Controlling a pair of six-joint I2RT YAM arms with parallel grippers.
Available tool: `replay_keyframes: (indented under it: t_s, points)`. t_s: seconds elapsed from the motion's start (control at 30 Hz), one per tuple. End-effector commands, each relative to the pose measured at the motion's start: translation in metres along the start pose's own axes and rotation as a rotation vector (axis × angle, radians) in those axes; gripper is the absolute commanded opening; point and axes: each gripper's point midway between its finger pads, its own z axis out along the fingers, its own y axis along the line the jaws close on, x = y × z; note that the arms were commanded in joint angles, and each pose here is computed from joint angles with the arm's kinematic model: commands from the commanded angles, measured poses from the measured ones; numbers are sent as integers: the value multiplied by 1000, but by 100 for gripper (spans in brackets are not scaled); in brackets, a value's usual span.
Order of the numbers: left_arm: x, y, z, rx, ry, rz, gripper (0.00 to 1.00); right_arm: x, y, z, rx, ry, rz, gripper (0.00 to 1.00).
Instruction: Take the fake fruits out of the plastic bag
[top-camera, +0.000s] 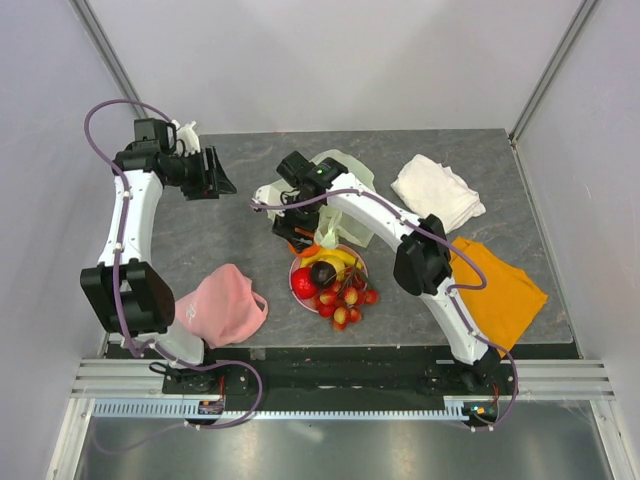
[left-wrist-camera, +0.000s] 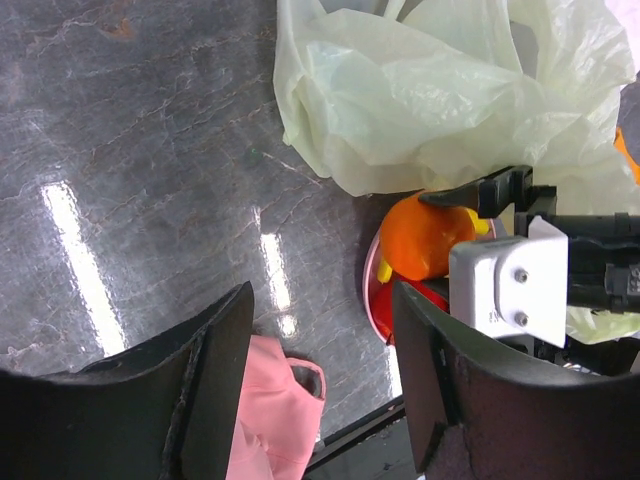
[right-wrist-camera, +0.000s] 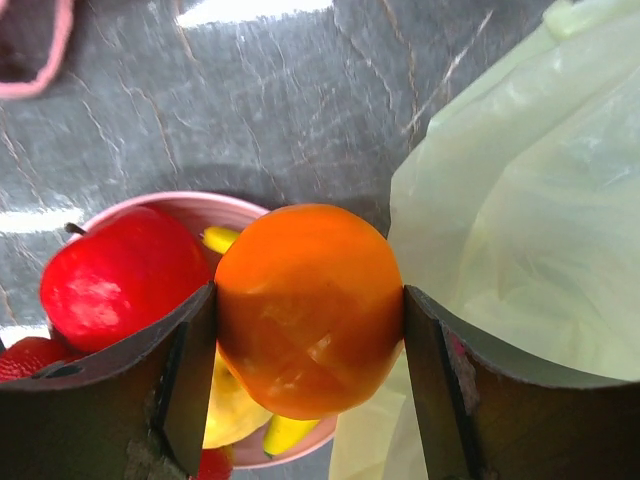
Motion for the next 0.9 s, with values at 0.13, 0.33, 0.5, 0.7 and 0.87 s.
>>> replay_keyframes:
  t_s: [0.13, 0.33, 0.5, 0.7, 0.87]
  points:
    - [-10, 1, 9, 41, 0, 8, 64, 15, 8, -7, -42, 72, -26, 51]
    - [-11, 2, 13, 47, 5, 1, 63, 13, 21, -10, -100, 50, 17, 51]
    - [-11, 2, 15, 50, 8, -5, 63, 19, 25, 0, -126, 66, 31, 55]
    - [-9, 3, 14, 42, 8, -2, 63, 14, 23, 3, -113, 51, 29, 71]
    - [-9, 4, 14, 39, 9, -3, 63, 14, 20, 2, -94, 45, 35, 94]
